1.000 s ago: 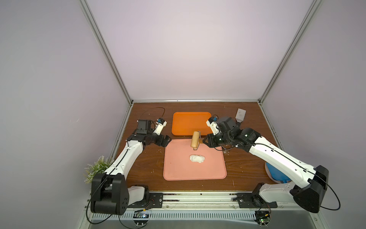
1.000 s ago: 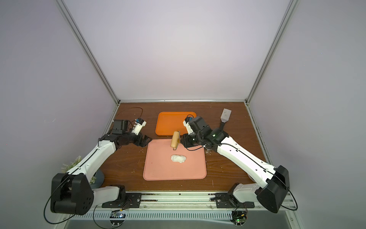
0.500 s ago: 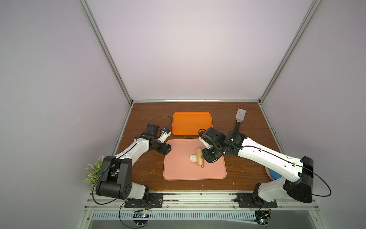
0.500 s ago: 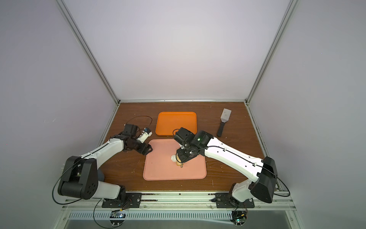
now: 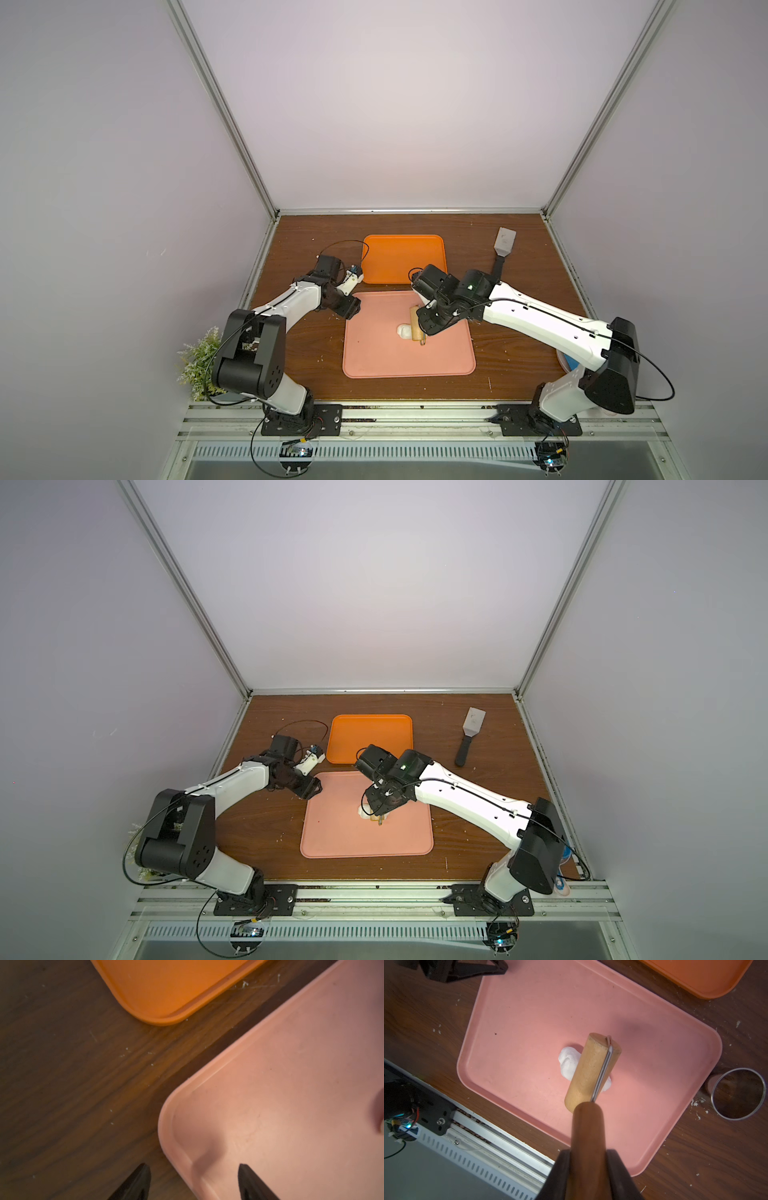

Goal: Roll out the dumpling wrappers from the dough
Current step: Flatten out the dough on the work surface.

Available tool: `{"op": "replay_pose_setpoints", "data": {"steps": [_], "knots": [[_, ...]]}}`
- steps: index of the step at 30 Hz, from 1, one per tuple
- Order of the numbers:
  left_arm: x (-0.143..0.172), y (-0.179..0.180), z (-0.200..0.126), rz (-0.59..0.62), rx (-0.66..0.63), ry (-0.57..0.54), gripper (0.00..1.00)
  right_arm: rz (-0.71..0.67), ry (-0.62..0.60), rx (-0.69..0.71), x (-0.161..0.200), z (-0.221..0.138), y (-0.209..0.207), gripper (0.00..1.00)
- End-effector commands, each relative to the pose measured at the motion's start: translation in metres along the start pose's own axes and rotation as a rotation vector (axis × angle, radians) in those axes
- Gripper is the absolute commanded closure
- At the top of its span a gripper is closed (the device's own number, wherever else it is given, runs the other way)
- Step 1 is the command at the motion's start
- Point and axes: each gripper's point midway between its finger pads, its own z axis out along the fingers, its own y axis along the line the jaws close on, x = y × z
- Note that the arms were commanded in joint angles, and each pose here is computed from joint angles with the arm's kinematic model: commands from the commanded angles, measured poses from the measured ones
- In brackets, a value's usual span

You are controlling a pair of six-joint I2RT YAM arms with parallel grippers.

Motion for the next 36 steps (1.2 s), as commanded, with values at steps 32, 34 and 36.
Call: {"op": "replay_pose_setpoints", "data": {"steps": [32,34,36], "knots": [[0.019,-0.003,0.028,0.018,-0.001,0.053,0.87,0.117,0.093,0.038,-0.012,0.018,-0.006,1.00],[0.020,-0.003,0.028,0.017,0.001,0.053,0.89,0.131,0.114,0.051,-0.008,0.025,-0.010,1.00],[0.021,-0.004,0.030,0.019,0.006,0.055,0.92,0.140,0.133,0.050,-0.005,0.033,-0.011,1.00]]}}
